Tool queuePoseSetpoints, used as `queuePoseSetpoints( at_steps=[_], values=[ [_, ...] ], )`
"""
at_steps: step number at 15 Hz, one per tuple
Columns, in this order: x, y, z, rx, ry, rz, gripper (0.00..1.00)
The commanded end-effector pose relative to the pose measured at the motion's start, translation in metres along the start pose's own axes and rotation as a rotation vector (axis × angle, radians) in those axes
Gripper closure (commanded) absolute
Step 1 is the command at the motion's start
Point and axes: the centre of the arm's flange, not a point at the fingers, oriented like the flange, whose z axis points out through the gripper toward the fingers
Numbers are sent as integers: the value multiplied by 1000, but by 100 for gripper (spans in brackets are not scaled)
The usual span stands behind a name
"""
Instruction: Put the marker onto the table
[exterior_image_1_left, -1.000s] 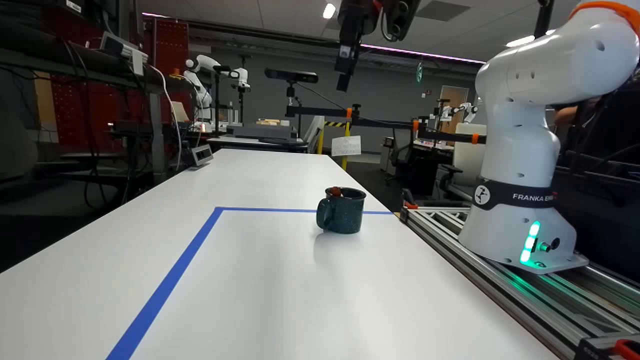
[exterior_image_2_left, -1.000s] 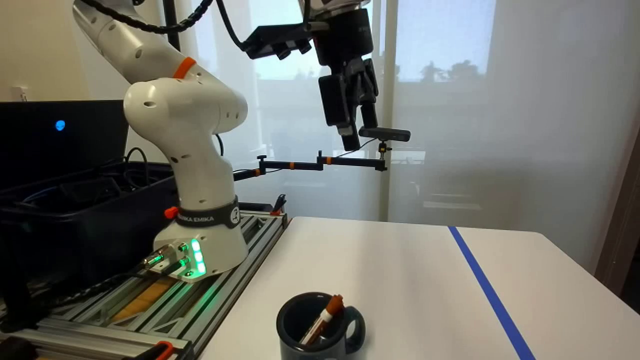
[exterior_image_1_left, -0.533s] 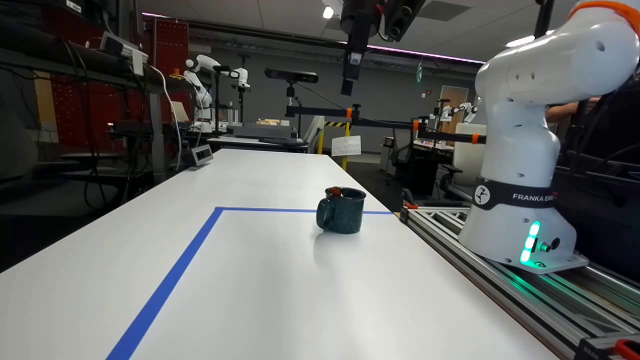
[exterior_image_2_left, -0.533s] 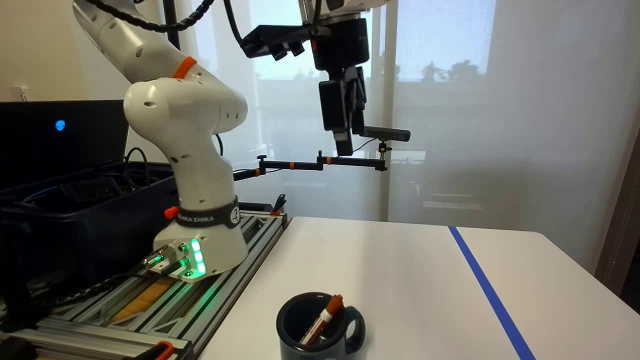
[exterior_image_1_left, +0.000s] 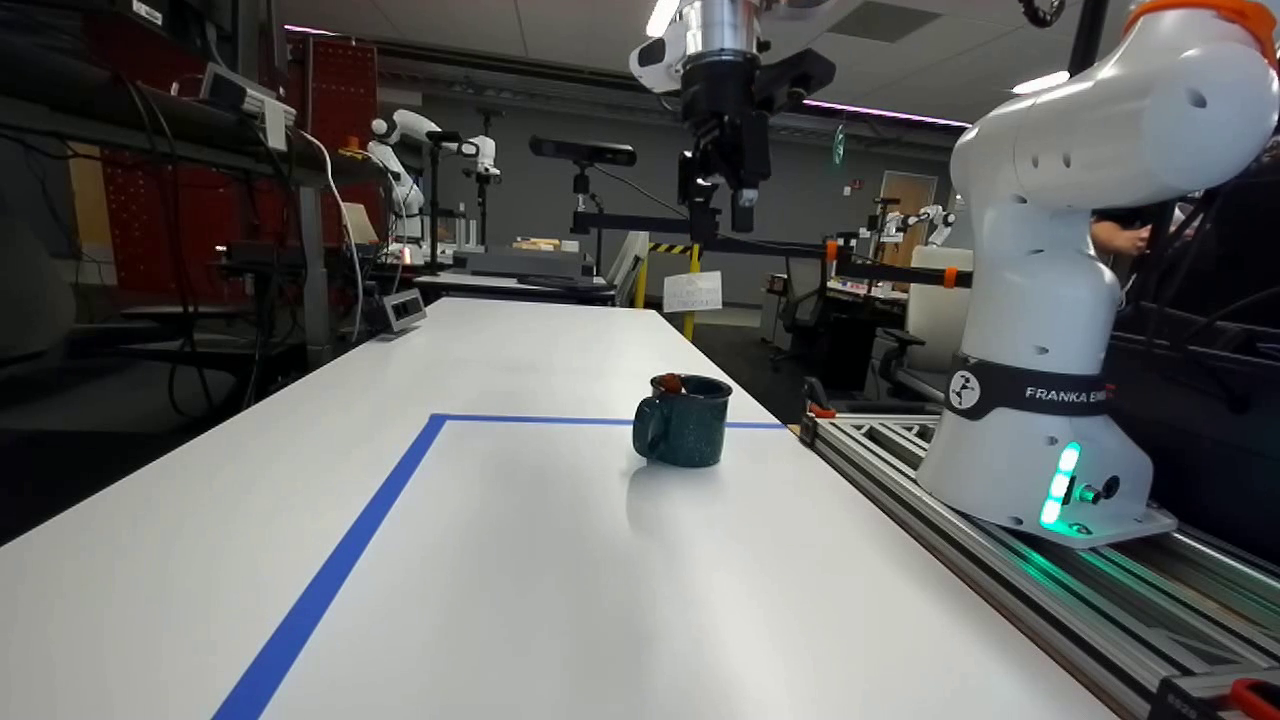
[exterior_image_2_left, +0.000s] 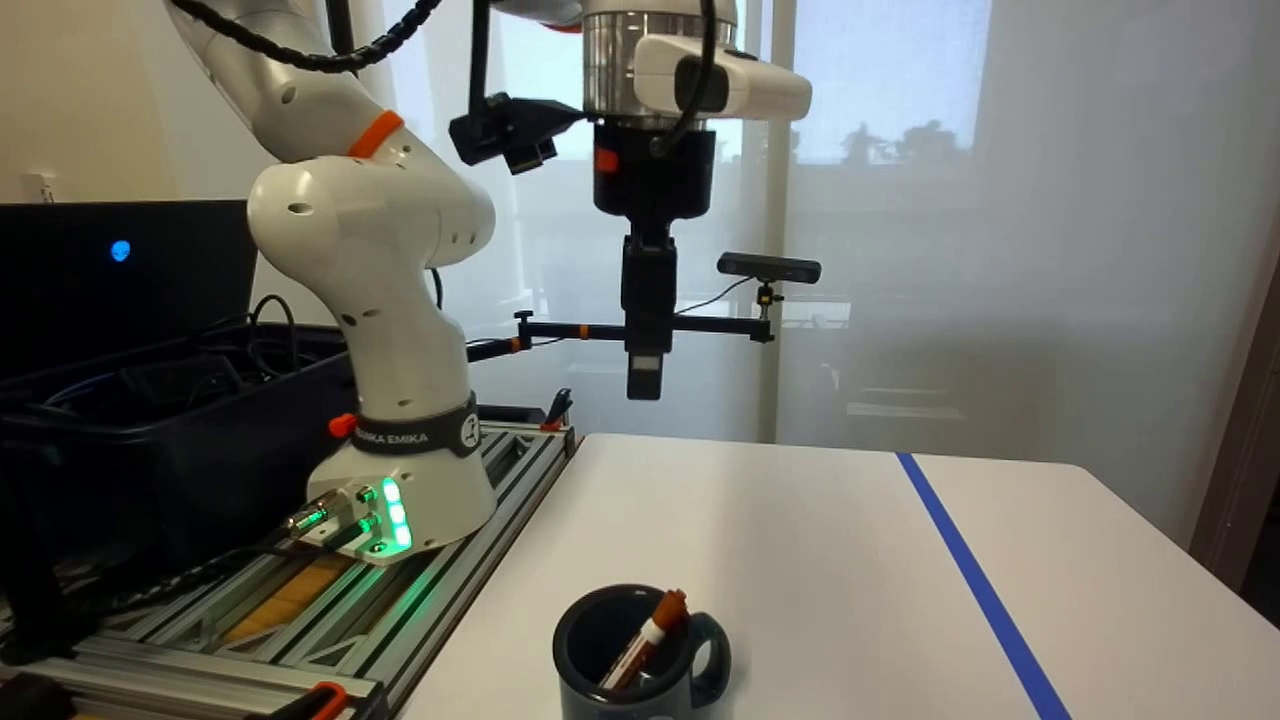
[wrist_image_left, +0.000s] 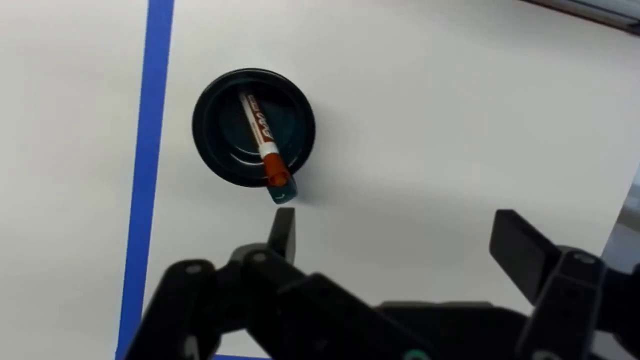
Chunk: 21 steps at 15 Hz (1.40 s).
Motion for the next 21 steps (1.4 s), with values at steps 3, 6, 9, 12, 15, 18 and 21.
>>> queuePoseSetpoints(
  at_steps=[3, 6, 9, 12, 15, 18, 21],
  values=[
    [2, 41, 28, -124, -4, -150, 0],
    [2, 53, 44, -162, -4, -180, 0],
    [-1, 61, 67, -163, -51, -194, 0],
    [-2, 67, 87, -156, -92, -200, 0],
    [-1, 68, 103, -158, -118, -209, 0],
    [0, 63, 113, -156, -120, -229, 0],
    [3, 54, 117, -125, -123, -246, 0]
  ],
)
